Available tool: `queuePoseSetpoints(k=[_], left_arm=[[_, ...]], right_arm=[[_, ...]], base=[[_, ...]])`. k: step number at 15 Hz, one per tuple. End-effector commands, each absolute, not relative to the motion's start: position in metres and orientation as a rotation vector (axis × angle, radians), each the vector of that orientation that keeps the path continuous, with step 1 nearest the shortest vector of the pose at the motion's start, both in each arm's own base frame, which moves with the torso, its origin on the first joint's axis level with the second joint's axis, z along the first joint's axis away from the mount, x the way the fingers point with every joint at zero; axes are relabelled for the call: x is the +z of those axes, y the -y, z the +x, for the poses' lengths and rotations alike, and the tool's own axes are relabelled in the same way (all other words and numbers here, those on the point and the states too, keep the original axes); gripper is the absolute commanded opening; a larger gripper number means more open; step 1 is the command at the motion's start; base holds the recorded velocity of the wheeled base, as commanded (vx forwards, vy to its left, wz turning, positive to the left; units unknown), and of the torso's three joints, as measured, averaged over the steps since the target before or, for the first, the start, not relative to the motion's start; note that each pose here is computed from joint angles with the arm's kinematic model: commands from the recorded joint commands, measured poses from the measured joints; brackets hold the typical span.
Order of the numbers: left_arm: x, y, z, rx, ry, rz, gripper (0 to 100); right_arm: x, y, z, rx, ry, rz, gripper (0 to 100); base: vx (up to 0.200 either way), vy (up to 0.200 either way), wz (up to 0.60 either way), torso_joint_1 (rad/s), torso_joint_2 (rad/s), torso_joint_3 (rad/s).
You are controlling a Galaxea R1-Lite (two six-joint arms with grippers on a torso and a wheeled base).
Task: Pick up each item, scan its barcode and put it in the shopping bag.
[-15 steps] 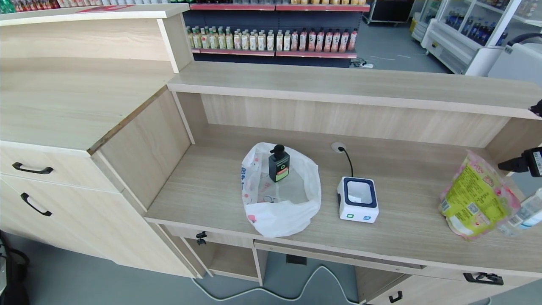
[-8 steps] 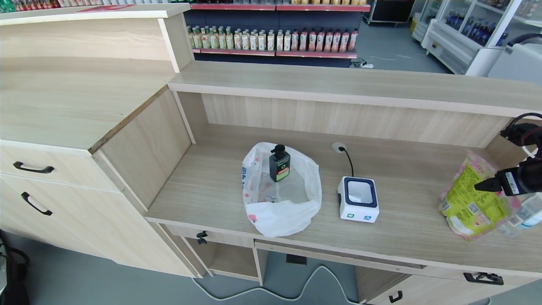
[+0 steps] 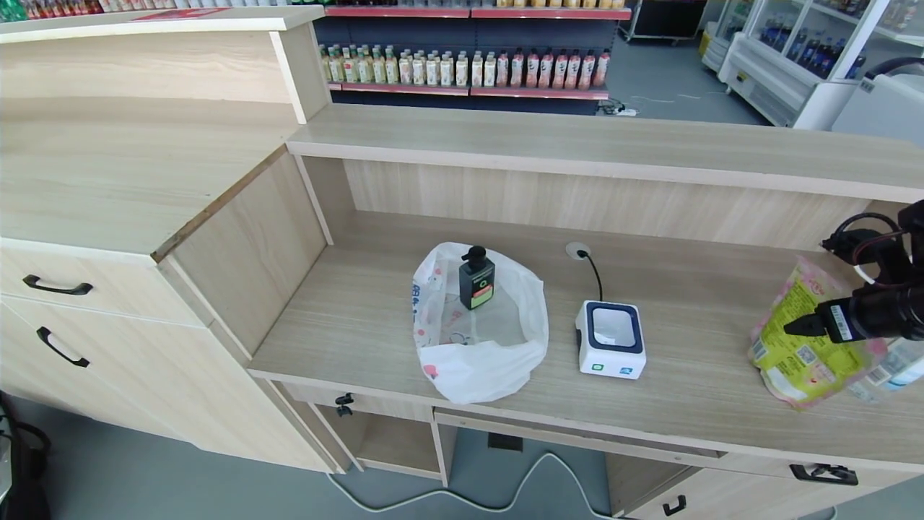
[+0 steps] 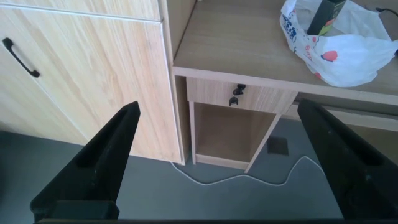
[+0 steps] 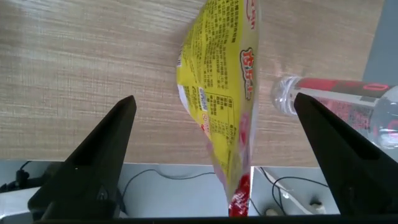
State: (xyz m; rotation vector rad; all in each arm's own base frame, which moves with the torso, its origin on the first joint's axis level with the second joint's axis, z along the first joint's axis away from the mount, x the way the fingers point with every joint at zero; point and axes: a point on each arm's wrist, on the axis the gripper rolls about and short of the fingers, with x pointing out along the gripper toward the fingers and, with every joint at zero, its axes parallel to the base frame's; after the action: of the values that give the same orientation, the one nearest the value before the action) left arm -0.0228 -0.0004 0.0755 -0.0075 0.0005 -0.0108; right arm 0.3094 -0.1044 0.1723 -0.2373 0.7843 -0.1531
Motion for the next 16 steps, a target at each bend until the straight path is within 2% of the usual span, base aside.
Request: queuePoseSetpoints(k=[1, 5, 7, 8, 12, 16], left_arm=[[0.075, 0.000, -0.023, -0.011, 0.000, -0.009, 100], [0.075, 0.000, -0.023, -0.011, 0.000, -0.008, 100], [0.075, 0.000, -0.023, -0.011, 0.000, -0.008, 100], [0.075, 0.000, -0.023, -0.011, 0.000, -0.008, 100], [0.075, 0.000, -0.023, -0.011, 0.000, -0.008, 100], [0.075, 0.000, -0.023, -0.011, 0.000, -0.008, 100]], right_arm=[[0.154, 0.102, 0.316, -0.128, -0.835, -0.228, 100], [0.108, 0.107, 0.335, -0.133, -0.804, -0.237, 100], [0.095, 0.109, 0.343, -0.141, -0.790, -0.219, 100], [0.093, 0.108, 0.343, -0.141, -0.795, -0.213, 0], [0.087, 0.104, 0.341, -0.131, -0.816, -0.206, 0], [0.112, 0.096, 0.333, -0.120, -0.749, -0.222, 0]], base=[[0.000, 0.000, 0.00, 0.000, 0.00, 0.000], [0.000, 0.000, 0.00, 0.000, 0.00, 0.000], [0.000, 0.000, 0.00, 0.000, 0.00, 0.000], [0.000, 0.000, 0.00, 0.000, 0.00, 0.000], [0.000, 0.000, 0.00, 0.000, 0.00, 0.000], [0.000, 0.000, 0.00, 0.000, 0.00, 0.000]])
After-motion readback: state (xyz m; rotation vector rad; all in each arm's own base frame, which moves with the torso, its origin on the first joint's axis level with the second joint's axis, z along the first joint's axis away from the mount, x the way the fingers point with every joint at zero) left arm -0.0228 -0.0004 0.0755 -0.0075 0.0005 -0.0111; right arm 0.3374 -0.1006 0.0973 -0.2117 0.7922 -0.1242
